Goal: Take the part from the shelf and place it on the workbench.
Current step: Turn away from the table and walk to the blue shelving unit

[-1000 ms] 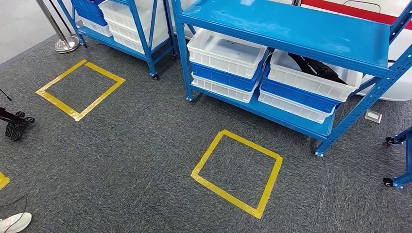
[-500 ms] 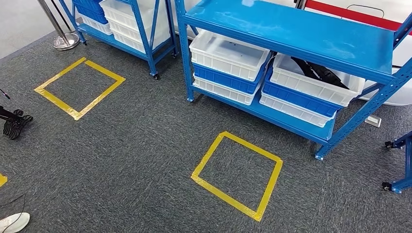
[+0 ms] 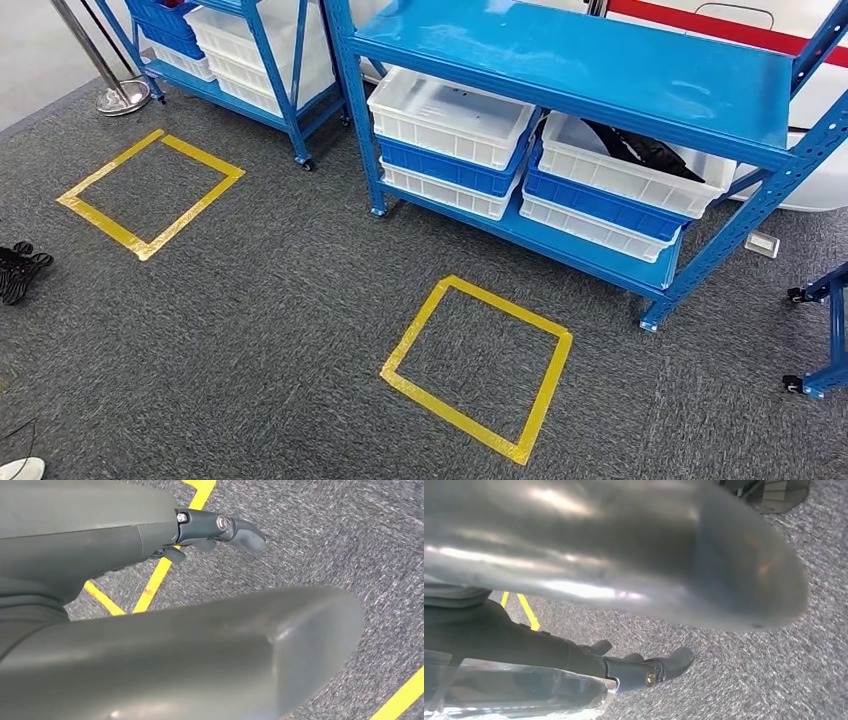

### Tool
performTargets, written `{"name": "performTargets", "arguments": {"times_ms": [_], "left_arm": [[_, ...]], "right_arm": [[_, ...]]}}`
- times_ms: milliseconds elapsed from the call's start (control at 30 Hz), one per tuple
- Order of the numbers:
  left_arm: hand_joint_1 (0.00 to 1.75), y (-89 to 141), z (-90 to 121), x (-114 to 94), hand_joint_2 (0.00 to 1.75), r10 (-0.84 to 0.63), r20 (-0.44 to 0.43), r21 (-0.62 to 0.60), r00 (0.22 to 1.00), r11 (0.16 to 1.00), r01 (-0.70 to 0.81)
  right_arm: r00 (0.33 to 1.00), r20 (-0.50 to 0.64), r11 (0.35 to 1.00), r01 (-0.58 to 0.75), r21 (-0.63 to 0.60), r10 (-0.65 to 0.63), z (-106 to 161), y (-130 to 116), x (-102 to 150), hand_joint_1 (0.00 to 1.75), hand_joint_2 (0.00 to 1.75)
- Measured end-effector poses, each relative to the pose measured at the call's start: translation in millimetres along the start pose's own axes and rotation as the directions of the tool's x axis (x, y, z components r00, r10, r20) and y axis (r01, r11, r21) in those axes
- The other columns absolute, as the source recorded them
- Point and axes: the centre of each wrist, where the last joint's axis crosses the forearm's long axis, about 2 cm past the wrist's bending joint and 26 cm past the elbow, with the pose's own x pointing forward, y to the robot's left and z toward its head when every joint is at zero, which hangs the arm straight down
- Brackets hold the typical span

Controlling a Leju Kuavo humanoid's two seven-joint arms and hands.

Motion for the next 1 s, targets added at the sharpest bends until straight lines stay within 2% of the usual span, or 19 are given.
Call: {"name": "performTargets", "arguments": {"times_ms": [200,533,1000], "left_arm": [[0.0,4.8,-1.6,1.2,0.0,-0.003,0.003,0.009,1.0,1.0,0.003],[0.0,4.2,-0.9,-0.2,0.0,-0.001,0.001,0.009,1.0,1.0,0.001],[0.0,8.9,-0.7,-3.7,0.0,0.002,-0.002,0.019,1.0,1.0,-0.002]], "right_arm": [[1.0,0.004,1.0,0.001,0.011,-0.001,2.3,6.4,2.1,0.0,0.0],[1.0,0.002,1.0,-0.017,-0.006,0.017,-0.5,-1.3,-1.7,0.0,0.0],[1.0,0.005,1.0,-0.013,-0.004,0.013,-0.1,-0.3,-0.4,0.0,0.0]]}}
